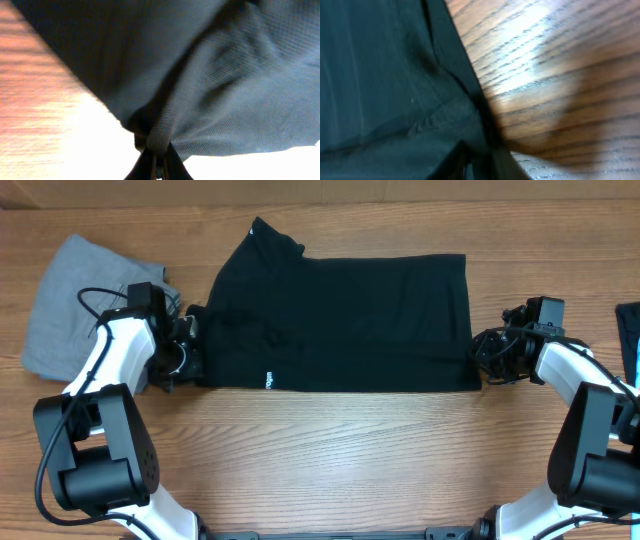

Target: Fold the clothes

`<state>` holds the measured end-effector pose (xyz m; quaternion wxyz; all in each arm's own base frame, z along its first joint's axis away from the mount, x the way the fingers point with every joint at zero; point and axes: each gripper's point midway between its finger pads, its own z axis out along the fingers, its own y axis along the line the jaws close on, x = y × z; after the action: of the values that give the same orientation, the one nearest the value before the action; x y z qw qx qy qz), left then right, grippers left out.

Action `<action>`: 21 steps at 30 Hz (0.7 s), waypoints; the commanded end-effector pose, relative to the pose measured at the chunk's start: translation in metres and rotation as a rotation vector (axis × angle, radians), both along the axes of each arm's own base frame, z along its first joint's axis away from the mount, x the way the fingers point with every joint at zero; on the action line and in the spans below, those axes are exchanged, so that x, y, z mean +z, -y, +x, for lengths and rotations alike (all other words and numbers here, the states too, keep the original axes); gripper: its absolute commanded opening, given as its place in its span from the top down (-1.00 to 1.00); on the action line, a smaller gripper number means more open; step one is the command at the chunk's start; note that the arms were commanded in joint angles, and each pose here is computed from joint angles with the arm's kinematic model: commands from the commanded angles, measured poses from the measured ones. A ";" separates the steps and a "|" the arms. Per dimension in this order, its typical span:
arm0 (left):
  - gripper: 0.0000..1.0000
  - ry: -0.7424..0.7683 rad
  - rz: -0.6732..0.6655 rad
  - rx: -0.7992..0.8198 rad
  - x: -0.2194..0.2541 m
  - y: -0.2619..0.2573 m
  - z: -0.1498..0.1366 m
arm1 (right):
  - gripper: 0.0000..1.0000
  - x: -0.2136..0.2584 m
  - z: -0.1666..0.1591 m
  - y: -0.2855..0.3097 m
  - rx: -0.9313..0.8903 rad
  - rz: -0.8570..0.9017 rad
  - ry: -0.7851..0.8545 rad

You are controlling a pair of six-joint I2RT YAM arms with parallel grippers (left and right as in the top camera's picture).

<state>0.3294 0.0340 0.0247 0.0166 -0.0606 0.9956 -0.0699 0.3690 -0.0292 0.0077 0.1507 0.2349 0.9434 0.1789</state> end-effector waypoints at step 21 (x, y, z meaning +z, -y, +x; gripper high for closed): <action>0.36 0.059 -0.119 0.112 0.025 -0.022 0.006 | -0.13 0.035 0.018 0.007 0.010 0.190 0.112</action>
<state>0.3202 0.0647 0.0272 0.0107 -0.1306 0.9876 -0.0866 0.3697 -0.0422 0.0219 0.1541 0.2642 0.9195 0.2471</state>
